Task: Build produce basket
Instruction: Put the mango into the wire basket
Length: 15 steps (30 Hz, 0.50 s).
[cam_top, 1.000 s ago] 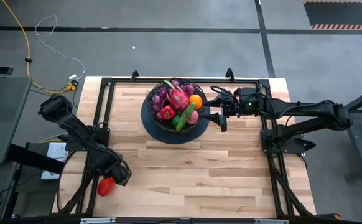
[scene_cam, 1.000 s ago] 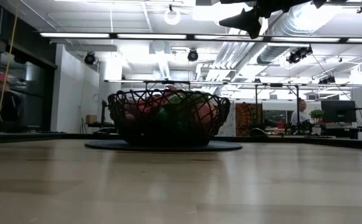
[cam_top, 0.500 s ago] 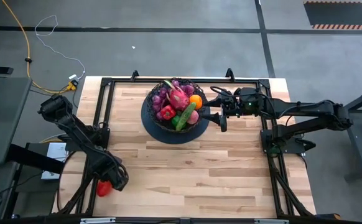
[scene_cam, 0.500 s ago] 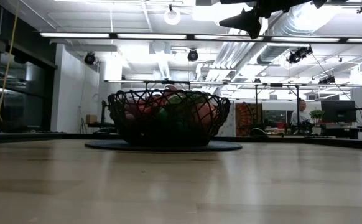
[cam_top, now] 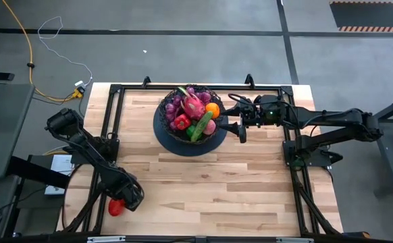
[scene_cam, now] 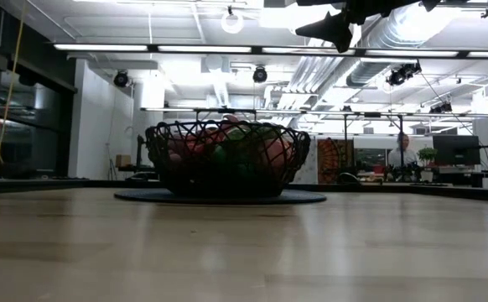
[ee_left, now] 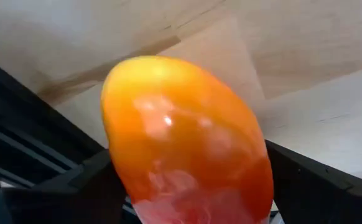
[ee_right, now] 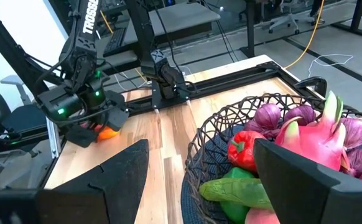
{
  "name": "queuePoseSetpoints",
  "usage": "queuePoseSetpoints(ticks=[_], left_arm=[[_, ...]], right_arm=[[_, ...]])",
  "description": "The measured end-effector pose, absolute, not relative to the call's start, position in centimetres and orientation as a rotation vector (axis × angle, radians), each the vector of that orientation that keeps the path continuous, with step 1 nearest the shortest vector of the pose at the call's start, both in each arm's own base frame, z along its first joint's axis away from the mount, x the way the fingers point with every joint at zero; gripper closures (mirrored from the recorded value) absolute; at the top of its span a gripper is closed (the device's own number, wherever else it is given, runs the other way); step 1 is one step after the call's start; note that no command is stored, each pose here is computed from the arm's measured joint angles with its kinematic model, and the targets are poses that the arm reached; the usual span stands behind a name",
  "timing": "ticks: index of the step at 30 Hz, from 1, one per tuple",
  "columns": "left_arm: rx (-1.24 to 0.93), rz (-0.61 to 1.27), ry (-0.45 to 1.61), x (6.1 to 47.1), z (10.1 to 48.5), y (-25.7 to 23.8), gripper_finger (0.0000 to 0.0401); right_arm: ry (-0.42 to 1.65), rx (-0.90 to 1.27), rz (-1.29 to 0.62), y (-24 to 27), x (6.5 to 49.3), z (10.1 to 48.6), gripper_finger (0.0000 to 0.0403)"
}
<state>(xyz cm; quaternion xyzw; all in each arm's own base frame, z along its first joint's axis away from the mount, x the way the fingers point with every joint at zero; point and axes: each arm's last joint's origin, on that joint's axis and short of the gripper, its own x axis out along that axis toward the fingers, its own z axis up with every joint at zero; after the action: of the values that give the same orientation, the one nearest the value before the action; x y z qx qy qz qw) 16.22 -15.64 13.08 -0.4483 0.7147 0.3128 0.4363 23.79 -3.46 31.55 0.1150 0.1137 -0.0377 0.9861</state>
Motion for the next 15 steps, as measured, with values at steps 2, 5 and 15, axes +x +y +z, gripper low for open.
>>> queuePoseSetpoints(ticks=[2, 5, 15], left_arm=[[-1.106, 0.768, 1.782, 16.2, 13.1, -15.6, 0.0094], [-1.106, 0.74, 1.78, 16.4, 13.3, -15.3, 0.0117], [-1.106, 0.436, 1.517, 18.5, 17.4, -11.2, 0.0133]], right_arm=[[0.228, 0.231, -0.075, -3.5, 23.8, 31.6, 0.0124], [0.232, 0.232, -0.076, -3.5, 23.8, 31.5, 0.0124], [0.245, 0.241, -0.078, -3.5, 23.7, 31.4, 0.0124]])
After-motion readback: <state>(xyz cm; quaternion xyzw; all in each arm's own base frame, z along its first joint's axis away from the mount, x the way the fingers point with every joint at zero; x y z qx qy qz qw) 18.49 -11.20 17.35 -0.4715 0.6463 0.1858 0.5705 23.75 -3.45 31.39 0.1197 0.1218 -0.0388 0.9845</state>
